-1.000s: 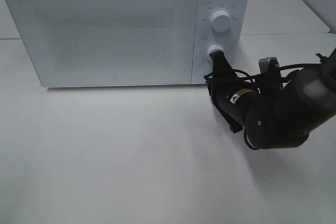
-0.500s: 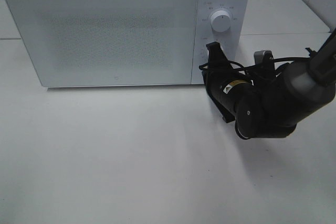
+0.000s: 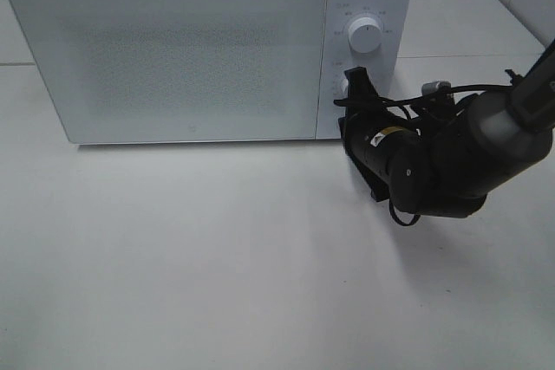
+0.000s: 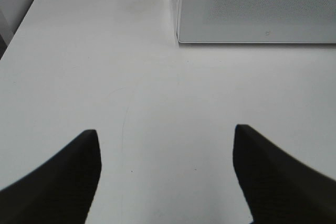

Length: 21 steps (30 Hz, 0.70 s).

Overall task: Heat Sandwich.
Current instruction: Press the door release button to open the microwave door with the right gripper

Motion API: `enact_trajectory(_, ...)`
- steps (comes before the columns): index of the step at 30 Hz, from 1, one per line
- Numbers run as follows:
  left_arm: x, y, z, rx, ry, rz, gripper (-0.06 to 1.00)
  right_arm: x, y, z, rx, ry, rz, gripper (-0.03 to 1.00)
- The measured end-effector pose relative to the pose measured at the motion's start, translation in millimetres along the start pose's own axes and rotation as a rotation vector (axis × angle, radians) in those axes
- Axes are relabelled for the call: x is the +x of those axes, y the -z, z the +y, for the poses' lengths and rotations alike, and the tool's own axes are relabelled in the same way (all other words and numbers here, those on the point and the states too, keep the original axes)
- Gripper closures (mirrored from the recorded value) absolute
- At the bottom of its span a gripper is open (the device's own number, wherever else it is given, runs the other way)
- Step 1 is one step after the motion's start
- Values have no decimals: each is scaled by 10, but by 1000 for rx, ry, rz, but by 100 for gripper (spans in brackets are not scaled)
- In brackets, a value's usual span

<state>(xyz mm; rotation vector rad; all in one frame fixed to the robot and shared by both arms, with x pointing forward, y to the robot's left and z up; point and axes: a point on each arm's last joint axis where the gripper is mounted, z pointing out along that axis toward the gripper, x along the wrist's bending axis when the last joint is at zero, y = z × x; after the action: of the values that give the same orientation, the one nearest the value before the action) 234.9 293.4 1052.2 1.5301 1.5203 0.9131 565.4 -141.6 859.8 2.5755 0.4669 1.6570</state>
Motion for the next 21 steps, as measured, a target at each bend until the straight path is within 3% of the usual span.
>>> enact_trajectory(21, 0, 0, 0, 0, 0, 0, 29, -61, -100, 57, -27, -24, -32, 95)
